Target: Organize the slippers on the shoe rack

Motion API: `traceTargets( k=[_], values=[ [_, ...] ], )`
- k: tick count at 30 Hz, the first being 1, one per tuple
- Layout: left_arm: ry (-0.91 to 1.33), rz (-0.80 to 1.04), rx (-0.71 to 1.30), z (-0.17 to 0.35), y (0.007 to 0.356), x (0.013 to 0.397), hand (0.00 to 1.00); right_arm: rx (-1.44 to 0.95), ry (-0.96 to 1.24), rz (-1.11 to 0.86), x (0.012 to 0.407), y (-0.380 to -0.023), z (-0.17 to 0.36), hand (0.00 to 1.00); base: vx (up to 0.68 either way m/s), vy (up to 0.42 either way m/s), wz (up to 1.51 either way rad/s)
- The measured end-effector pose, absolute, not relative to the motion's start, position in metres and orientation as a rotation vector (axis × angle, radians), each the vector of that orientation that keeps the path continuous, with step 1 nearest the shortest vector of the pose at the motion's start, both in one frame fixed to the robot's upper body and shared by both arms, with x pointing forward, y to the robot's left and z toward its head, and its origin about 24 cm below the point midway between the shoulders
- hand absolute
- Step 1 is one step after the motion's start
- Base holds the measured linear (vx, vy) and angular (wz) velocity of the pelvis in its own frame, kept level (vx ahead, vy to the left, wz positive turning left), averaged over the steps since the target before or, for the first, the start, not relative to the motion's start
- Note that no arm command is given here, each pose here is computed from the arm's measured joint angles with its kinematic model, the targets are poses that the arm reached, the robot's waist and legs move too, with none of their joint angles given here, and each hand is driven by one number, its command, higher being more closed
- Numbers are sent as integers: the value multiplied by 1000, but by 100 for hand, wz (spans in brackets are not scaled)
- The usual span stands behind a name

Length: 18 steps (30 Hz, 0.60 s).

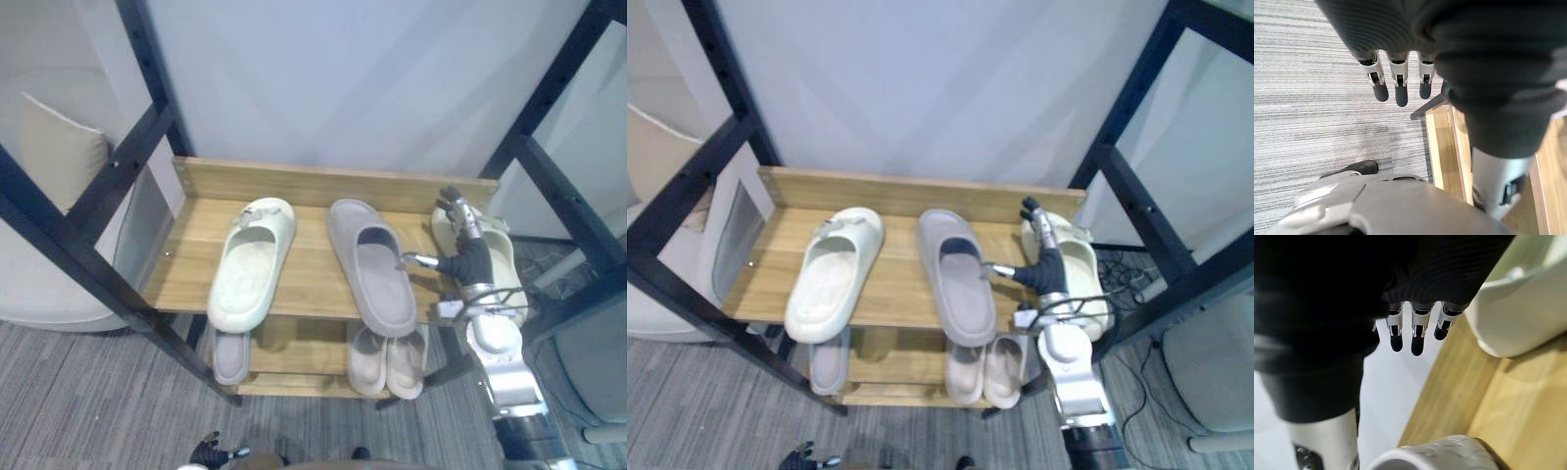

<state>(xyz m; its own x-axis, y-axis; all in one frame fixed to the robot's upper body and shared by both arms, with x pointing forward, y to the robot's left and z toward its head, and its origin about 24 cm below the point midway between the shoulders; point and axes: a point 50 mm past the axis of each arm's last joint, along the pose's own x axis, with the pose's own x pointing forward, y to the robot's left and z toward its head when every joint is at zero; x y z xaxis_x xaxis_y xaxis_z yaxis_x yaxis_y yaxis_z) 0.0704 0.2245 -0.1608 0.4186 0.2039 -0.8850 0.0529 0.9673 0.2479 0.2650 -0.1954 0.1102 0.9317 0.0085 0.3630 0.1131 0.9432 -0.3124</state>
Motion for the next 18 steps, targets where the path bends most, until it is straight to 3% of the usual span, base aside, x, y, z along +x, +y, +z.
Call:
traceTargets(
  k=[18],
  values=[
    [1113,164,198,-159,229,70,0,-415,-328,71,296,-184,110,0,-10,-6,2]
  ],
)
